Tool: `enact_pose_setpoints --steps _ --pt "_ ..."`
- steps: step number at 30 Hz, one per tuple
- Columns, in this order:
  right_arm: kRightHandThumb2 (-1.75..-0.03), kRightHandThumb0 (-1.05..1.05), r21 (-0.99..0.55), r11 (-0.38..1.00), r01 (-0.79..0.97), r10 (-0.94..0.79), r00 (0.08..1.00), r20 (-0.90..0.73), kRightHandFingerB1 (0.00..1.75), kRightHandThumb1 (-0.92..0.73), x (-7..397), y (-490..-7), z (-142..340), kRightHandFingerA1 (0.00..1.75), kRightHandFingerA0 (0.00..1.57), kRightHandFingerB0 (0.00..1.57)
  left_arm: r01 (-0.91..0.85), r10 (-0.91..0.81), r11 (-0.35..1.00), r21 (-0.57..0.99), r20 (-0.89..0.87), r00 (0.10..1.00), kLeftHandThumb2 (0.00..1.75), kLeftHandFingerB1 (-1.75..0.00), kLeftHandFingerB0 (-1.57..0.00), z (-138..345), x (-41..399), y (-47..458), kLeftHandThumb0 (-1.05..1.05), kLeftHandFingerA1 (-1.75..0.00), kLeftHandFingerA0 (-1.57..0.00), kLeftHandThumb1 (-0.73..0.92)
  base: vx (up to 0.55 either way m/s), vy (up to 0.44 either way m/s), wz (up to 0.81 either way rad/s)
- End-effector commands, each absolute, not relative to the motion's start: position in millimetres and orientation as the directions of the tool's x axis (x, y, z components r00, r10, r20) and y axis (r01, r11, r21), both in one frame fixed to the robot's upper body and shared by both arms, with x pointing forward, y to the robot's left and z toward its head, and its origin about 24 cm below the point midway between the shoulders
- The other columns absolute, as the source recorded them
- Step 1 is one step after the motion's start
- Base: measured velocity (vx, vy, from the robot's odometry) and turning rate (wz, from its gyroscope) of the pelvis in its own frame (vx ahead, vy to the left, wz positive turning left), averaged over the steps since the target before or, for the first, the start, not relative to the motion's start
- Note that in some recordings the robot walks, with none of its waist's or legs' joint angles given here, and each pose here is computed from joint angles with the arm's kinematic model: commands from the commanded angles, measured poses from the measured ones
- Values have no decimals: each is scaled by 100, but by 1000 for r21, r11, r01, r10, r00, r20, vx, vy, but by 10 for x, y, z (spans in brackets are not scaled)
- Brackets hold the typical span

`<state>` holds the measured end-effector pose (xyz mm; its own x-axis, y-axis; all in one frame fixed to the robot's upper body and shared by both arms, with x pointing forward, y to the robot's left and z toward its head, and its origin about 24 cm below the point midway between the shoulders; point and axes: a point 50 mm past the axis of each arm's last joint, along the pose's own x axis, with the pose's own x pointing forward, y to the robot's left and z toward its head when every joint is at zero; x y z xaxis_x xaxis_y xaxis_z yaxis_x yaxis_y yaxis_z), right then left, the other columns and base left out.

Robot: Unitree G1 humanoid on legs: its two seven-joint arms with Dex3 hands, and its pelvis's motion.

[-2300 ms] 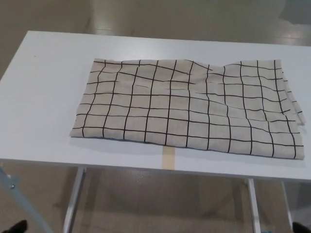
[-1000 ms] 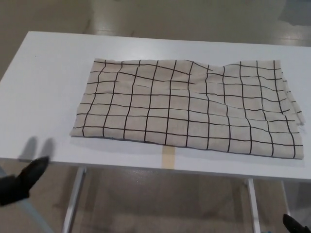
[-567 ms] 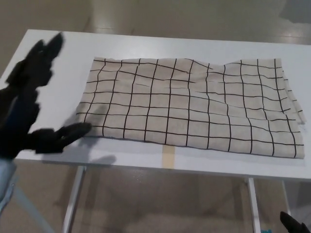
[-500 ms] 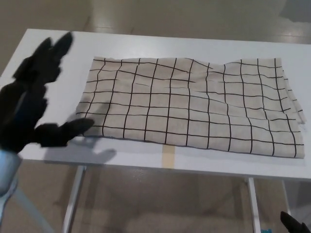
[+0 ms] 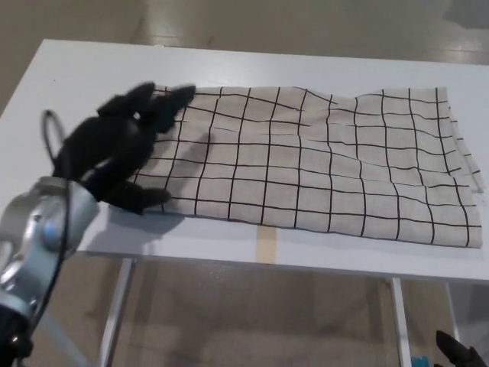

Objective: Use the left hand to fold a white towel with checkered patterns in half.

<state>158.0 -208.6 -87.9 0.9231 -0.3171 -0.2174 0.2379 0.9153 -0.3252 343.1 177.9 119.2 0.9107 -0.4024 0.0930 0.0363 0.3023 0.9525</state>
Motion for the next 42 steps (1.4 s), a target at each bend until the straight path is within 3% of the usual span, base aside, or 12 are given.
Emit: enact_pose_setpoints --steps 1,25,27,28,29,30,31,32,33,35,41,42 --pt "-64 -37 -345 909 234 -310 933 -183 40 -80 1464 -2130 -872 44 38 32 141 -319 -90 986 -162 934 56 -6 0 752 3603 1708 -12 0 0 52 0 0 0" --pt "-63 -35 -338 905 258 -332 926 -181 40 -79 1460 -2126 -885 43 36 34 185 -278 -178 967 -229 933 55 -12 0 379 3638 1512 -25 0 0 51 0 0 0" --pt "-63 -35 -336 907 256 -329 926 -185 40 -79 1444 -2128 -890 43 36 34 182 -266 -195 964 -231 936 56 -26 -5 339 3635 1494 -26 -14 0 48 0 0 0" --pt "-63 -35 -328 910 255 -327 926 -187 40 -79 1433 -2126 -893 43 36 34 168 -243 -260 951 -233 942 56 -32 -32 289 3638 1470 -33 -32 -25 49 0 0 0" --pt "-63 -35 -325 911 256 -327 927 -187 40 -79 1437 -2122 -892 43 36 34 158 -233 -298 941 -232 944 56 -32 -32 277 3645 1463 -33 -32 -25 49 0 0 0" --pt "-63 -36 -321 911 258 -327 927 -184 40 -78 1448 -2112 -890 43 36 34 158 -218 -346 925 -243 945 55 -45 -48 270 3656 1464 -34 -48 -50 50 0 0 0" --pt "-63 -35 -317 912 261 -329 926 -184 40 -79 1445 -2105 -891 44 36 34 176 -192 -386 905 -266 945 85 -74 -69 233 3651 1465 -34 -92 -80 43 0 0 0" --pt "-63 -35 -314 912 265 -332 925 -184 40 -79 1437 -2099 -894 44 36 34 201 -164 -419 886 -292 942 85 -74 -69 189 3640 1466 -34 -92 -80 43 0 0 0" --pt "-63 -35 -311 912 265 -331 926 -182 40 -79 1444 -2100 -891 44 36 34 209 -155 -418 884 -296 943 56 -61 -83 176 3636 1470 -37 -115 -84 49 0 0 0" --pt "-63 -35 -307 914 265 -328 928 -177 40 -79 1465 -2098 -882 45 36 34 215 -136 -416 884 -295 946 56 -51 -80 156 3629 1490 -37 -135 -89 50 0 0 0" --pt "-63 -35 -288 919 269 -331 924 -192 41 -78 1425 -2123 -893 46 36 34 231 -103 -406 884 -296 950 58 -48 -75 88 3581 1613 -34 -148 -87 53 0 0 0" --pt "-63 -34 -282 921 268 -329 924 -197 42 -78 1426 -2126 -896 47 36 34 221 -104 -387 895 -281 954 58 -48 -77 105 3581 1682 -33 -133 -80 55 0 0 0"
